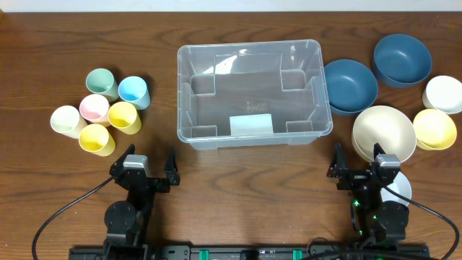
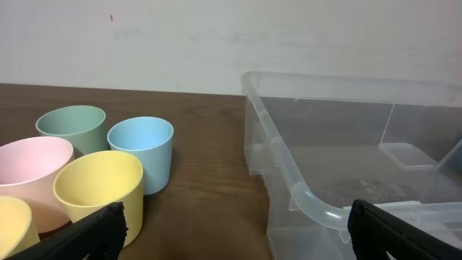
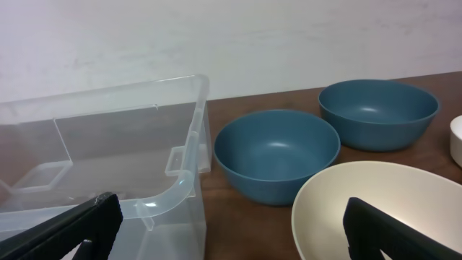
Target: Pack container
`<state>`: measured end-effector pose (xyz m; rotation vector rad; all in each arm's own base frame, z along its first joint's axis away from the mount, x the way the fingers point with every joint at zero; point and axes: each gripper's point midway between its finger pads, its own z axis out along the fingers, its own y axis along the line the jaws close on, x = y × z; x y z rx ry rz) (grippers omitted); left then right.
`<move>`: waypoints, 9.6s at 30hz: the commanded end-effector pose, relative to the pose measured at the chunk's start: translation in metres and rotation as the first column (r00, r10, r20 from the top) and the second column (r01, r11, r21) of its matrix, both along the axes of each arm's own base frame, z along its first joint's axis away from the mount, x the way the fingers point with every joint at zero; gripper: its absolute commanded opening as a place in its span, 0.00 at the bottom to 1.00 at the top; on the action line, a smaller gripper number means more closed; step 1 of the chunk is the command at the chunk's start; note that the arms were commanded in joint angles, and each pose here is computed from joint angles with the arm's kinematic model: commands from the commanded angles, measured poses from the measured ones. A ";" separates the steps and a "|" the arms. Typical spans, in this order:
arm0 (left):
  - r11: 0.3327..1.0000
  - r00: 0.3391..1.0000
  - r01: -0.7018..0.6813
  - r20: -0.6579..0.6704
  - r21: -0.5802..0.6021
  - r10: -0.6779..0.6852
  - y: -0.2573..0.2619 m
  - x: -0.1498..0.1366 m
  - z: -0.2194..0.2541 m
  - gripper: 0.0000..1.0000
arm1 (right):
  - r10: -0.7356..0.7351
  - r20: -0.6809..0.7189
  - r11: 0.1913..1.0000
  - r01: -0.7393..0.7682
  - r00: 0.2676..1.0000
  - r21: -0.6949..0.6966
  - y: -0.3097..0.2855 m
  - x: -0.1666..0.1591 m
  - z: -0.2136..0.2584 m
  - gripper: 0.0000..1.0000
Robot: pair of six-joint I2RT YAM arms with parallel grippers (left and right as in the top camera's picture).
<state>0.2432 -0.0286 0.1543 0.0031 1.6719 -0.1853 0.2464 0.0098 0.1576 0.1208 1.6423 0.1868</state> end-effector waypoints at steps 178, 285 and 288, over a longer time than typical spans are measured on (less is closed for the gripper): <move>1.000 0.999 0.013 -0.050 0.009 -0.013 -0.002 -0.001 -0.016 0.98 | -0.086 -0.776 0.982 0.185 0.625 0.040 -0.128 0.229 -0.014 0.01; 1.000 0.999 0.013 -0.050 0.009 -0.013 -0.002 -0.001 -0.016 0.98 | -0.371 -0.697 0.924 0.320 0.613 -0.211 -0.129 0.205 0.066 0.69; 1.000 0.999 0.013 -0.050 0.009 -0.013 -0.002 -0.001 -0.016 0.98 | -0.361 -0.724 0.930 0.286 0.587 -0.232 -0.137 0.217 0.038 0.67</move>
